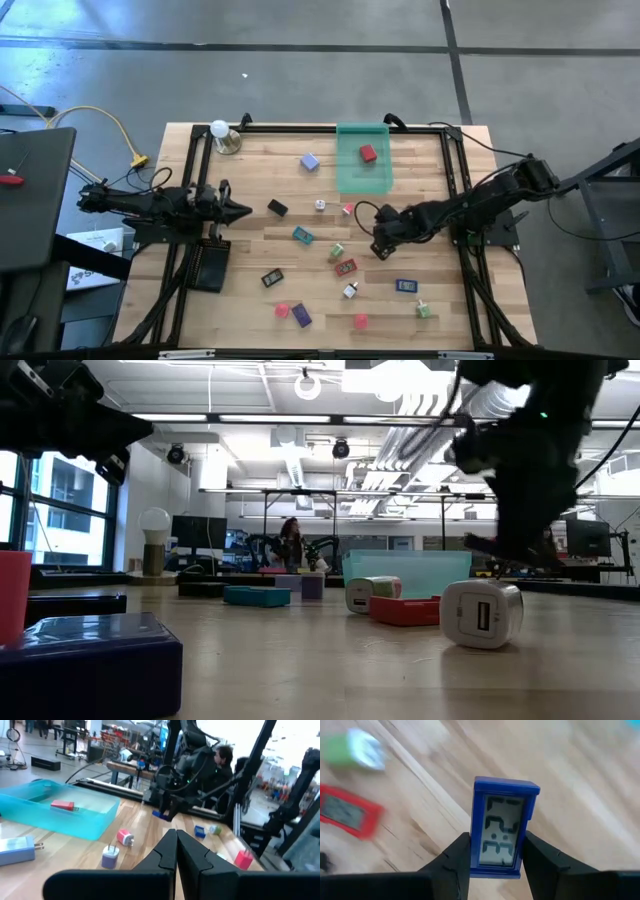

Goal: Pick & Place Office items
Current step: Put the top blue digital timer into the black bin

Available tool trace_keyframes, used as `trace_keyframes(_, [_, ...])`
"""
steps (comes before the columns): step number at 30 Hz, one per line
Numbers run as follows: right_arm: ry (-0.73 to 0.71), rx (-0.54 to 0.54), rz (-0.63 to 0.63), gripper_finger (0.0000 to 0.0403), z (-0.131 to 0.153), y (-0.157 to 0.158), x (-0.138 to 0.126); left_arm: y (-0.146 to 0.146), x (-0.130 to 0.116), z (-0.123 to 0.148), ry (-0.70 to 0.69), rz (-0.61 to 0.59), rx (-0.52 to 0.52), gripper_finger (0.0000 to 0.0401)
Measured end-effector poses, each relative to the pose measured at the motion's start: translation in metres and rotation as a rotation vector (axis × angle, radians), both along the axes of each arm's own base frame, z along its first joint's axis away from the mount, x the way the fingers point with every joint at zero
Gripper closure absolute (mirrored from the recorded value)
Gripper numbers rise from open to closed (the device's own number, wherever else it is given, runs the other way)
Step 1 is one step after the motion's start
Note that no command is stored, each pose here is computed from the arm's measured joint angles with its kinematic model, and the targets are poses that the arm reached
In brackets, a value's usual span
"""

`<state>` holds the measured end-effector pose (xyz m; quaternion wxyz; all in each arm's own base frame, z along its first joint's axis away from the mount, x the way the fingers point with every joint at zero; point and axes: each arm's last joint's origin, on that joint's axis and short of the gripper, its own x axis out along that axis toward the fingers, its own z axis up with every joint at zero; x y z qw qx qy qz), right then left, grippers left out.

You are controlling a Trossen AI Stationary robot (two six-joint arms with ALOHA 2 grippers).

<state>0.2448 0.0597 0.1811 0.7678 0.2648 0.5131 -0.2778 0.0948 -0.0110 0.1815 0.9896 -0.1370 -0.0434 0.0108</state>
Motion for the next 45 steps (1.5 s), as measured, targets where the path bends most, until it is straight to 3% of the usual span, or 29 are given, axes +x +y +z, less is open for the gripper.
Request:
trace_keyframes(7, [-0.214, -0.104, 0.136, 0.0273, 0.017, 0.003, 0.023, 0.0, 0.0, 0.0, -0.004, -0.004, -0.023, 0.04])
trace_keyframes(14, [-0.381, -0.203, 0.264, 0.0273, 0.029, 0.006, 0.038, -0.001, 0.0, 0.002, -0.02, -0.034, 0.048, 0.0384])
trace_keyframes(25, [-0.564, -0.33, 0.389, 0.0273, 0.046, -0.006, 0.057, -0.001, -0.001, 0.017, -0.165, -0.022, 0.061, 0.0244])
trace_keyframes(30, [-0.688, -0.365, 0.492, 0.0273, 0.057, -0.006, 0.064, 0.0, 0.005, 0.024, -0.228, 0.016, -0.019, 0.0171])
trace_keyframes(38, [-0.82, -0.491, 0.595, 0.0273, 0.072, -0.005, 0.07, -0.006, 0.033, 0.029, -0.251, 0.021, 0.052, 0.0141])
trace_keyframes(45, [-0.904, -0.516, 0.685, 0.0273, 0.079, -0.003, 0.072, -0.015, 0.084, 0.049, -0.196, 0.022, 0.107, 0.0141])
